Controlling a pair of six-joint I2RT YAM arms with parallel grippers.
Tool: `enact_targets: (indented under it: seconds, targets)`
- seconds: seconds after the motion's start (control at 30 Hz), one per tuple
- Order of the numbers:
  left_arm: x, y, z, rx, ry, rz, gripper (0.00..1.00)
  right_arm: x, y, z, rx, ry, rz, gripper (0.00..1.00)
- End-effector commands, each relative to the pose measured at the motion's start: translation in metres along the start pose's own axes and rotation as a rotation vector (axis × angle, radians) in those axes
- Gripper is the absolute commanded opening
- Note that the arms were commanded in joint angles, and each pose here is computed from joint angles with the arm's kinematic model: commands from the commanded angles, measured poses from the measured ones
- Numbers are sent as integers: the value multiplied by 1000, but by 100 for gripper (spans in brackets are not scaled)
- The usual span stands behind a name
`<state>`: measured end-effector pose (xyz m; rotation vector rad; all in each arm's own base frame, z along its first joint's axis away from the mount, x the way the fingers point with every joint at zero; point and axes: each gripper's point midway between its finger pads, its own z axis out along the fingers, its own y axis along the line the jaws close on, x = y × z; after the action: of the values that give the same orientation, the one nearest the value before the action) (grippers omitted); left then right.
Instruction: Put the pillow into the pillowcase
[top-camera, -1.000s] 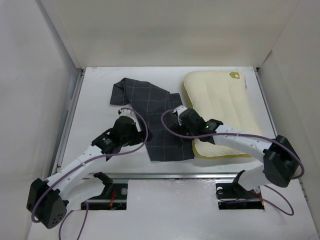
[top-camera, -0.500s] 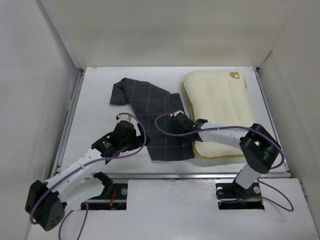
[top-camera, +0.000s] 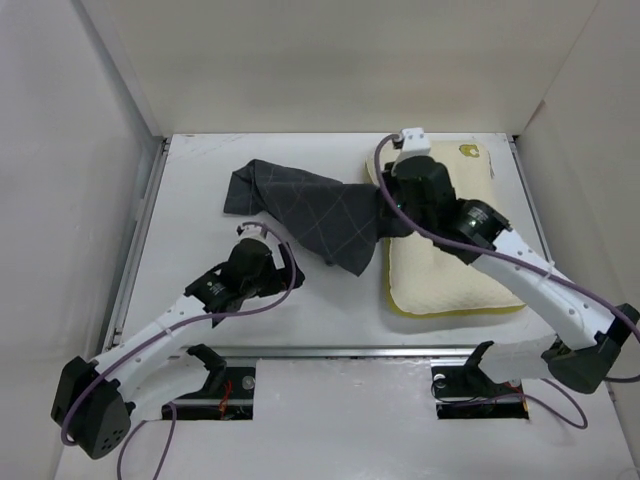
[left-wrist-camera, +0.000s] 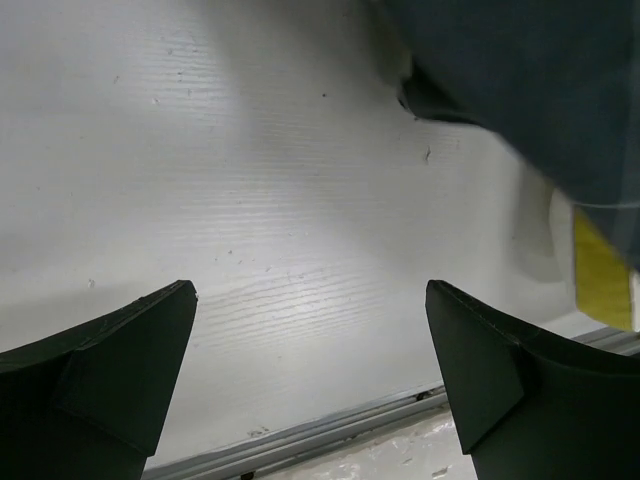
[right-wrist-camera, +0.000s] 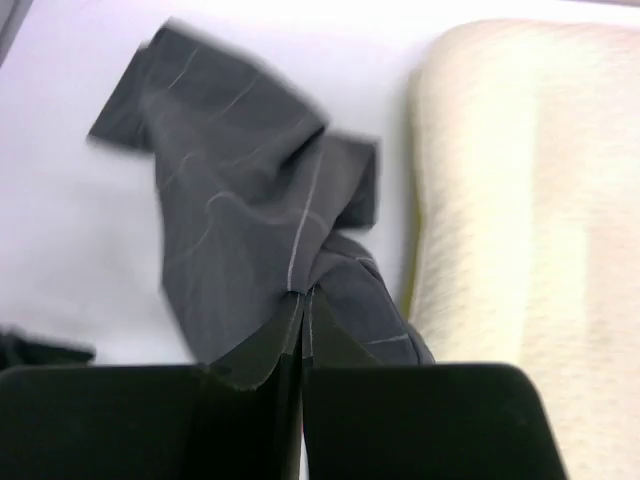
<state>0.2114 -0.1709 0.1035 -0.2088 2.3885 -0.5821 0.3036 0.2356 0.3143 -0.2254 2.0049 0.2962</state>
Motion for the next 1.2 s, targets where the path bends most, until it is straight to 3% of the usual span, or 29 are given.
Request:
enact_targets:
  seconds: [0.0,0.13,0.3,0.5,0.6,0.73,0.77,0.8,0.9,0.93,0.97,1.07,1.17]
  targets:
    - [-21,-23,-2,68,-46,54,100,-20,-58,2,228,-23,75,0]
    - [-29,-35,13,78,-49,116,100,-36,-117,11,356,-45,209,0]
    - [-44,-86,38,195,-43,241,100,-36,-178,31,475,-18,283,0]
    - [7,-146,70,313,96,470,100,-10,-221,65,533,88,321,1]
    - [18,-173,83,373,128,501,100,-7,-246,72,544,100,340,17]
    - [19,-188,107,362,134,517,100,-7,-256,62,514,87,351,61]
    - [13,-196,110,373,120,529,100,-8,-260,57,521,75,357,78]
    - [13,-199,114,372,121,529,100,4,-260,55,525,98,356,82]
    - [19,-204,127,381,150,557,79,26,-267,41,536,126,379,84]
    - [18,-206,129,382,148,556,66,29,-264,36,527,126,380,84]
    - [19,-205,132,374,159,558,36,36,-262,35,515,137,372,84]
    - [13,-210,129,373,145,557,2,74,-241,45,381,210,352,85]
    - [5,-203,118,345,116,564,0,108,-223,58,283,281,357,85]
